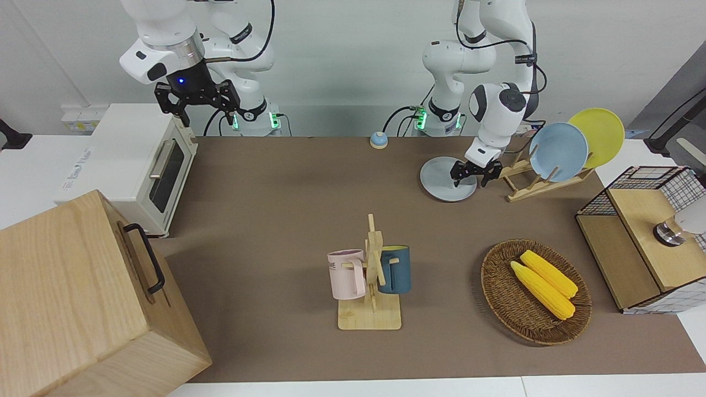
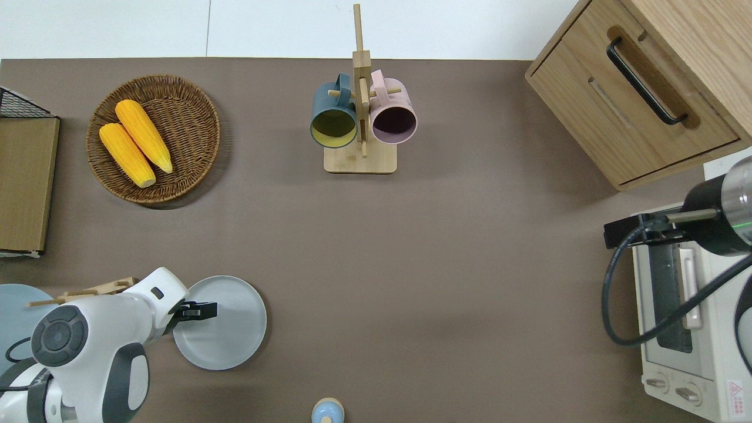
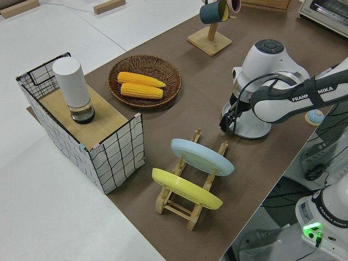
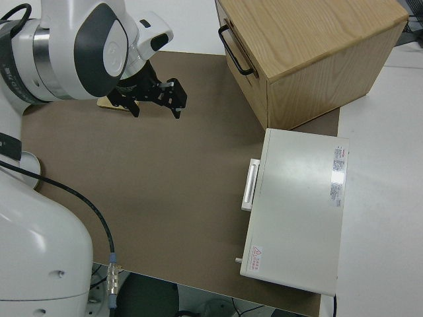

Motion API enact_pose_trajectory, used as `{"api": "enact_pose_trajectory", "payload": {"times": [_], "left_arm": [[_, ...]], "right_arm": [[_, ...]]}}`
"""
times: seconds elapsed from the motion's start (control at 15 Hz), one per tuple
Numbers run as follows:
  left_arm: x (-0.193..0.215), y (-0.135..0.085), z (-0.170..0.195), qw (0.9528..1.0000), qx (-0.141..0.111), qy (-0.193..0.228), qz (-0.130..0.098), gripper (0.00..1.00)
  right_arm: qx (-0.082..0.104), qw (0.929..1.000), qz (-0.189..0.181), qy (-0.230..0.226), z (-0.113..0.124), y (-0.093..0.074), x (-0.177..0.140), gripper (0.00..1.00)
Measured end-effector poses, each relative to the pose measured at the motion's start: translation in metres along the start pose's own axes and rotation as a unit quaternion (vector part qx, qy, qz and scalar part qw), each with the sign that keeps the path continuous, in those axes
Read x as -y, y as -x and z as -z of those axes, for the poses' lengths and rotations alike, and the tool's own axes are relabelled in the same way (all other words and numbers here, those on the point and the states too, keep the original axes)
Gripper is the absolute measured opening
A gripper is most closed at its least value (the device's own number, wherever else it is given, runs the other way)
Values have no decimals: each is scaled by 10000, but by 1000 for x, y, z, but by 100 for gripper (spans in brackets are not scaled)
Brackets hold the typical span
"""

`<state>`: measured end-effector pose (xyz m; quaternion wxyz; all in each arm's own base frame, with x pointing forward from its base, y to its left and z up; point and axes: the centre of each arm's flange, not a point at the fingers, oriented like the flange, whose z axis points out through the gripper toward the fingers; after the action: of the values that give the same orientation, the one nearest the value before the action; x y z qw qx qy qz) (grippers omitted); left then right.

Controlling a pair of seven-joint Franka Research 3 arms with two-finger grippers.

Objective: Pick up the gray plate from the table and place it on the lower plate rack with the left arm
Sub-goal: 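Close the left gripper on the gray plate's rim and tilt it up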

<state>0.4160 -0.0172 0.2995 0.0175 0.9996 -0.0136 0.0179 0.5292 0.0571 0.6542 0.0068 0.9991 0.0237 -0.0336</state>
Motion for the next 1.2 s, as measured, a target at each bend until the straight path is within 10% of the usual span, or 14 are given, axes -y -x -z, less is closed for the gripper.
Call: {"api": "enact_pose_trajectory", "payload": {"times": [0.47,1.0,1.2], "left_arm": [[0,0,-5,10000,15,-6,1,93],[3,-2,-4,10000,-8,-22,-9,19],[1,-2,-4,10000,-6,-24,-30,13]], "right_arm": [[0,10000,0,0,0,0,0,99],[0,10000,0,0,0,0,0,99],[0,10000,0,0,0,0,0,99]]}}
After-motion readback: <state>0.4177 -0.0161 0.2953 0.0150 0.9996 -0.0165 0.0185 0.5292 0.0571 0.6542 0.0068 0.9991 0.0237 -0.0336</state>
